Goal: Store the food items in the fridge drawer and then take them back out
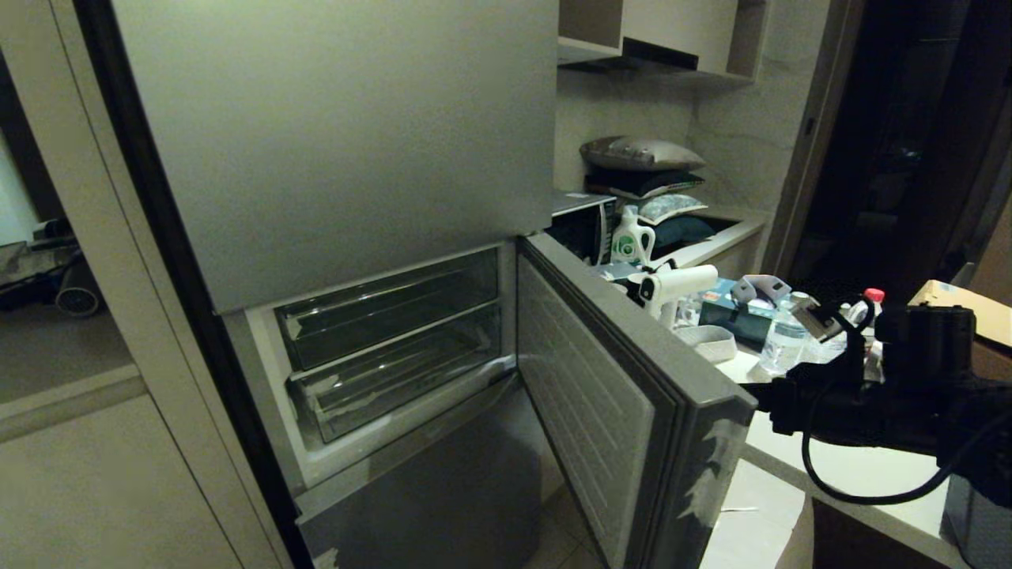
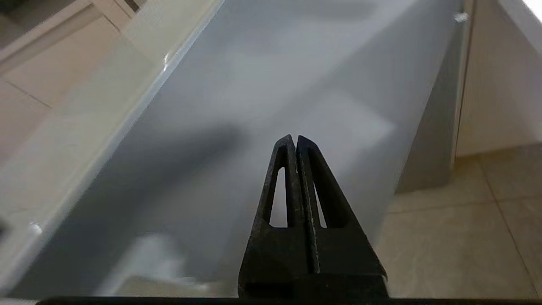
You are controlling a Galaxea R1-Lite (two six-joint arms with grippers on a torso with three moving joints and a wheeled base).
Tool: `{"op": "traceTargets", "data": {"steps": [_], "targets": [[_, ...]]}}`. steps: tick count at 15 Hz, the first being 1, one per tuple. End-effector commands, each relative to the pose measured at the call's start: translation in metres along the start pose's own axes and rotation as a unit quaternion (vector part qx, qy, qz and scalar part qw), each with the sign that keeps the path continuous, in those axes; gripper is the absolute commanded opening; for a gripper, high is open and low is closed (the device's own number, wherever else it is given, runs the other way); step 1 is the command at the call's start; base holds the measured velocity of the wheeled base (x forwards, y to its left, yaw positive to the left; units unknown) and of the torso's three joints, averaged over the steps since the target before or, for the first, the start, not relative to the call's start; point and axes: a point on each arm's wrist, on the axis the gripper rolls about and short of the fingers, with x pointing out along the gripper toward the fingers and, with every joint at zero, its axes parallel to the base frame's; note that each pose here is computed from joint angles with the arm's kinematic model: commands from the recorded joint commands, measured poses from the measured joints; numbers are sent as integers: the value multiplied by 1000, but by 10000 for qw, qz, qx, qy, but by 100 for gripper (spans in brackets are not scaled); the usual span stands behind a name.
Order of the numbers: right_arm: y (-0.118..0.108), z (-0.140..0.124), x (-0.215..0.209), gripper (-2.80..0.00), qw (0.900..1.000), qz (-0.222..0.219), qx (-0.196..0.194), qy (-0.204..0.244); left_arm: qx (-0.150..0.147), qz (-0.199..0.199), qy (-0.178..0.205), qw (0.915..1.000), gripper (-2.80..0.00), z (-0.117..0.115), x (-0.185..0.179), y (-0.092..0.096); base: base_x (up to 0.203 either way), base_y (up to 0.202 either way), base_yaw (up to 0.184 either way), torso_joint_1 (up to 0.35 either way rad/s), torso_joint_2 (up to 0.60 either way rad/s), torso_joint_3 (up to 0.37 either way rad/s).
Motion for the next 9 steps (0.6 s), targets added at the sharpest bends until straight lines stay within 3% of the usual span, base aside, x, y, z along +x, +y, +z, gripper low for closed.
{"op": "traceTargets", "data": {"steps": [1, 6, 9], "targets": [[7, 1, 41, -280, 9997, 118, -143, 183, -1, -3, 9, 10000, -280, 0, 0, 0, 0, 0, 0, 0, 0, 0], [24, 8, 142, -280, 9991, -379, -167, -22, -1, 5, 3, 10000, -280, 0, 0, 0, 0, 0, 0, 0, 0, 0], [36, 2, 189, -280, 9989, -355, -274, -118, -1, 4, 3, 10000, -280, 0, 0, 0, 0, 0, 0, 0, 0, 0]]}}
